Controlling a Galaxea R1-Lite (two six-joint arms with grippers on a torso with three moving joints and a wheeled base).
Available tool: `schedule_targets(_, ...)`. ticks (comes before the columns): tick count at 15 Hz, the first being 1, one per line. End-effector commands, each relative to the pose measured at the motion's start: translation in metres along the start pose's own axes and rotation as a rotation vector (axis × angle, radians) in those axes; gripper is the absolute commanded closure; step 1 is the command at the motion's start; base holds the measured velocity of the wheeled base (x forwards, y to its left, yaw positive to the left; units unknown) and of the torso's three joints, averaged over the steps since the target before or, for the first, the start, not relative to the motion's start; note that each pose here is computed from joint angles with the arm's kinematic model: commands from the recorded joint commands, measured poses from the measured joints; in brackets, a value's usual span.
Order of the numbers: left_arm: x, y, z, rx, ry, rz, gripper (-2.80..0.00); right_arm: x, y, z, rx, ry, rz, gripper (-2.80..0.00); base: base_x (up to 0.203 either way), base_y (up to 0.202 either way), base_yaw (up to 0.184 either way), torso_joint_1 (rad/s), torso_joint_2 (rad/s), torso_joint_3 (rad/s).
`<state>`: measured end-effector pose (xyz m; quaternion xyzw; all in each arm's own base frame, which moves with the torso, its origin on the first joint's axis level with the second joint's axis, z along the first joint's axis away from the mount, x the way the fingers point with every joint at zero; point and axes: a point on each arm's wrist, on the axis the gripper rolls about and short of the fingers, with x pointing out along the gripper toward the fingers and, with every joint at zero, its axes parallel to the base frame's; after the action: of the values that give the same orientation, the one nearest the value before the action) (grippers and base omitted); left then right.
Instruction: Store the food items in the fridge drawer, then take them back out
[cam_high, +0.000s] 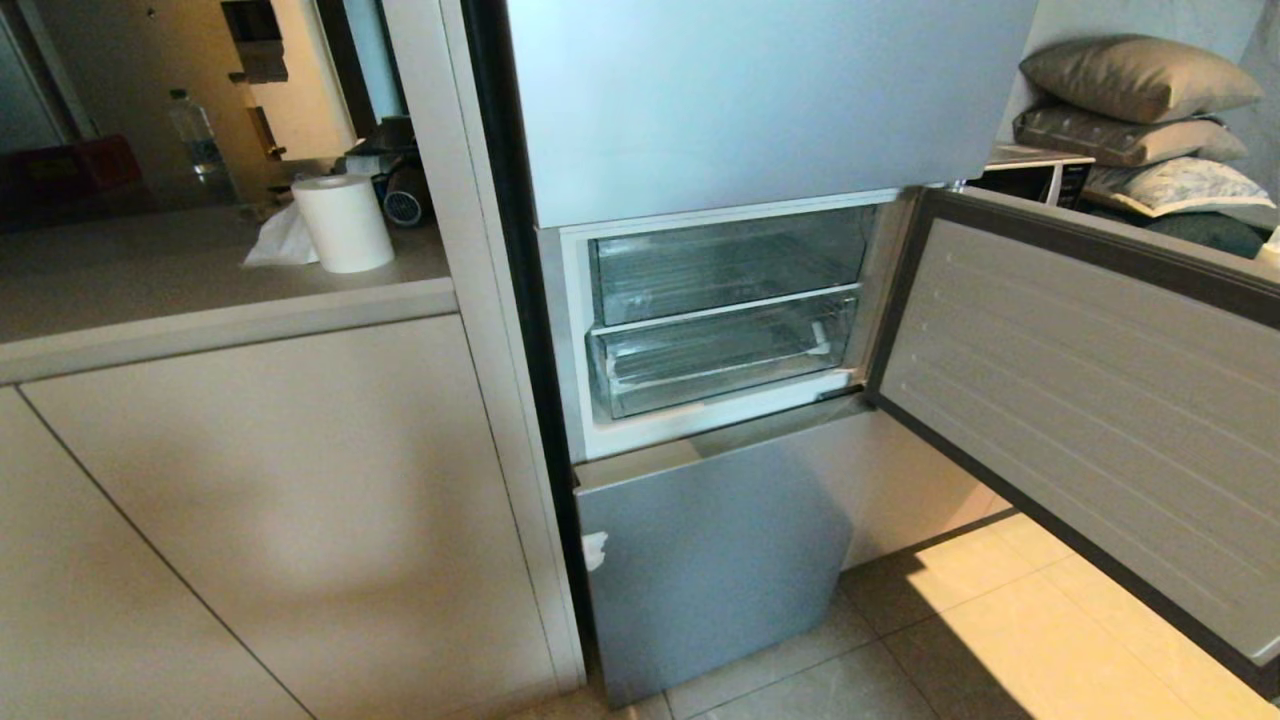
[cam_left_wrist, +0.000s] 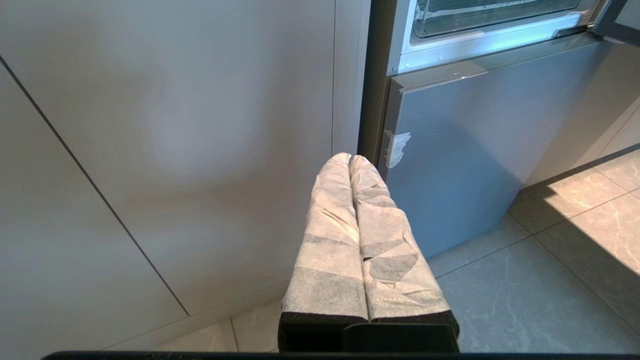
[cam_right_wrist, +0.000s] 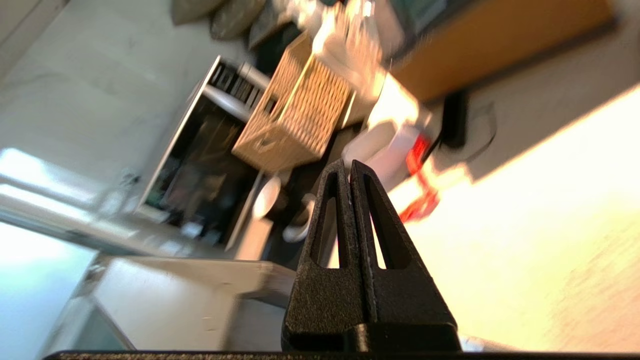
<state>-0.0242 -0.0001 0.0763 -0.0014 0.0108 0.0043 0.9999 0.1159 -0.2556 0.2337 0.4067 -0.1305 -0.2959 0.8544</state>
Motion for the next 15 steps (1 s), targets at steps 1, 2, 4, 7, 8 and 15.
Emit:
schedule_targets(1,0.0,0.0,0.0,0.0,0.001,0.001,0.0,0.004,-0.009,-0.004,0.093,0.063,0.015,0.0,0.0,0.0,0.0,0.0,0.0,0.0)
schedule_targets(2,0.0,0.0,0.0,0.0,0.001,0.001,0.0,0.002,-0.01,-0.007,0.135,0.117,0.042,0.0,0.0,0.0,0.0,0.0,0.0,0.0)
schedule_targets(4,0.0,0.0,0.0,0.0,0.0,0.001,0.0,-0.004,-0.011,-0.015,0.199,0.209,0.042,0.0,0.0,0.0,0.0,0.0,0.0,0.0)
schedule_targets(7,0.0,0.0,0.0,0.0,0.001,0.001,0.0,-0.022,0.001,-0.022,0.229,0.317,0.094,0.0,0.0,0.0,0.0,0.0,0.0,0.0)
schedule_targets(8,0.0,0.0,0.0,0.0,0.001,0.001,0.0,-0.028,0.006,-0.021,0.231,0.325,0.113,0.0,0.0,0.0,0.0,0.0,0.0,0.0)
schedule_targets(15,0.0,0.0,0.0,0.0,0.0,0.001,0.0,-0.058,0.099,0.054,0.229,0.082,0.412,0.0,0.0,0.0,0.0,0.0,0.0,0.0)
